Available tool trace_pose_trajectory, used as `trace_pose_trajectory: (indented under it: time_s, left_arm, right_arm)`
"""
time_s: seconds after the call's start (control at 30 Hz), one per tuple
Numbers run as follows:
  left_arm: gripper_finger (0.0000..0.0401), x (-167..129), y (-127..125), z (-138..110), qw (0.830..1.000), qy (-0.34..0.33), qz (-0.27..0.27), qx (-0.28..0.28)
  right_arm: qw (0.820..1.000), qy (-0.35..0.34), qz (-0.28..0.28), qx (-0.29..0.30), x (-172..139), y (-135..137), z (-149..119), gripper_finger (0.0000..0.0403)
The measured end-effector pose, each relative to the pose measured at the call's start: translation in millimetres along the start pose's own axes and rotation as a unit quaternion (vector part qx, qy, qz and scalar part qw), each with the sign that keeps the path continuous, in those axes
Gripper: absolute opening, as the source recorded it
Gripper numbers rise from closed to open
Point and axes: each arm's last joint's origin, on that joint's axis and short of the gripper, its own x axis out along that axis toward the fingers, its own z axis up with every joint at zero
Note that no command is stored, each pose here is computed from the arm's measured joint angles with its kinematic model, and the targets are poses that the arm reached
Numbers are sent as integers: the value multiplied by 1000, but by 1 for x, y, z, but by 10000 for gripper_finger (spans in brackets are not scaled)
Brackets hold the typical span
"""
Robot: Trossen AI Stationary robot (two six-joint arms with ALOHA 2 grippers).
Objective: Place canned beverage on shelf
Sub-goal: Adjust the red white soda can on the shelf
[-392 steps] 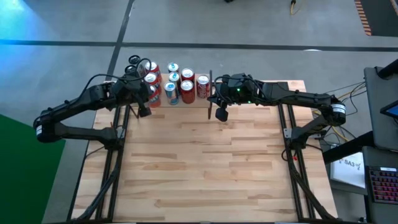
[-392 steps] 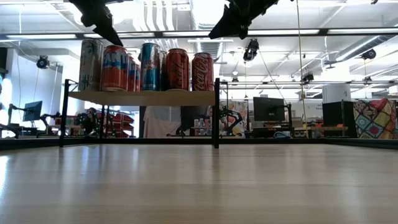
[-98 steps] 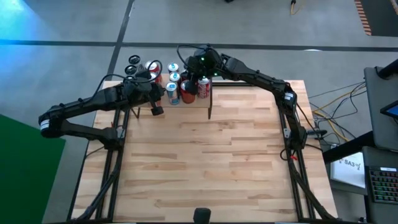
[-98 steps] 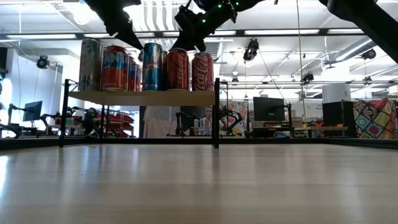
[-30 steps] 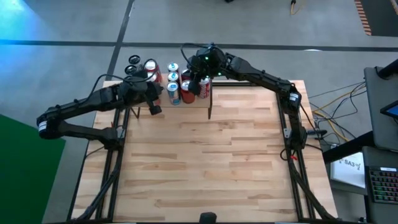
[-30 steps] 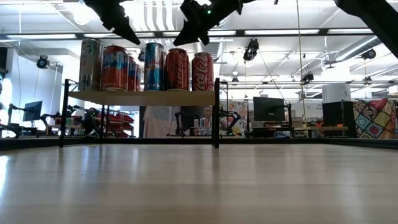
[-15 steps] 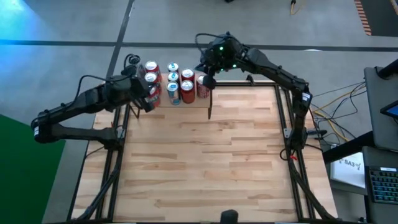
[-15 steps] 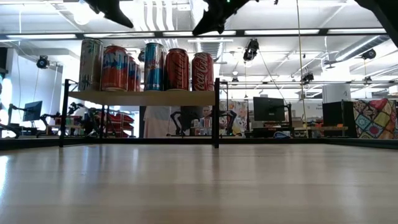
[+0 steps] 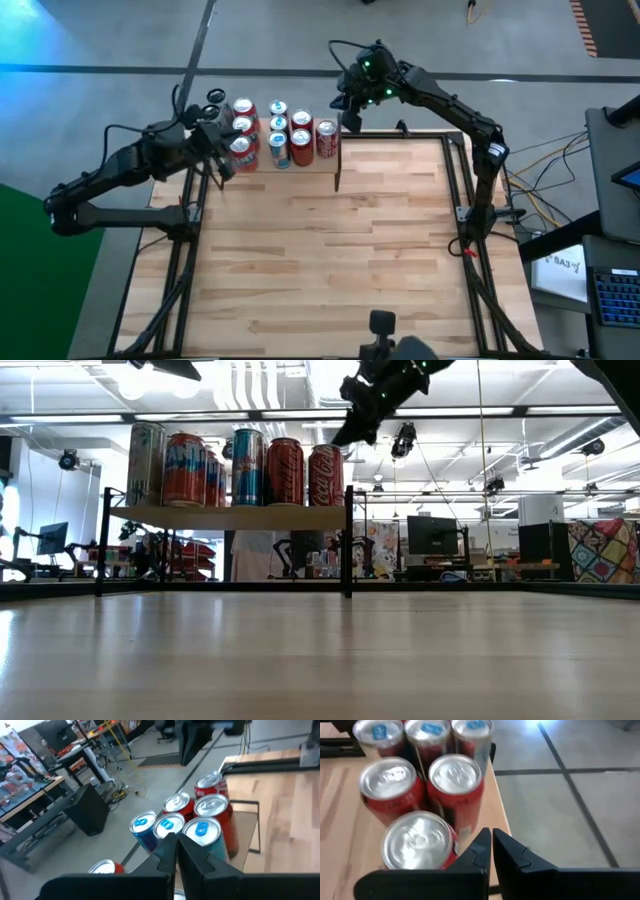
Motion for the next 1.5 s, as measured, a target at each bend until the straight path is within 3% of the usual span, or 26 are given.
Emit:
trace_pose_trajectory:
  time_s: [0.13,0.5,0.77,1.5]
  left_arm:
    - [0,-6,2,1,1000,-16,-8,-8]
    - [0,-9,3,1,1000,-23,-6,-7]
    - [0,-9,3,1,1000,-22,-6,-7]
    - [0,-8,3,1,1000,-22,-7,-7]
  right_arm:
    - [999,5,29,15,5,-7,-14,9]
    - [999,10,36,15,34,-9,-43,9]
    - [997,-7,73,22,34,-6,-42,9]
    - [996,-3,92,13,40,9,-37,9]
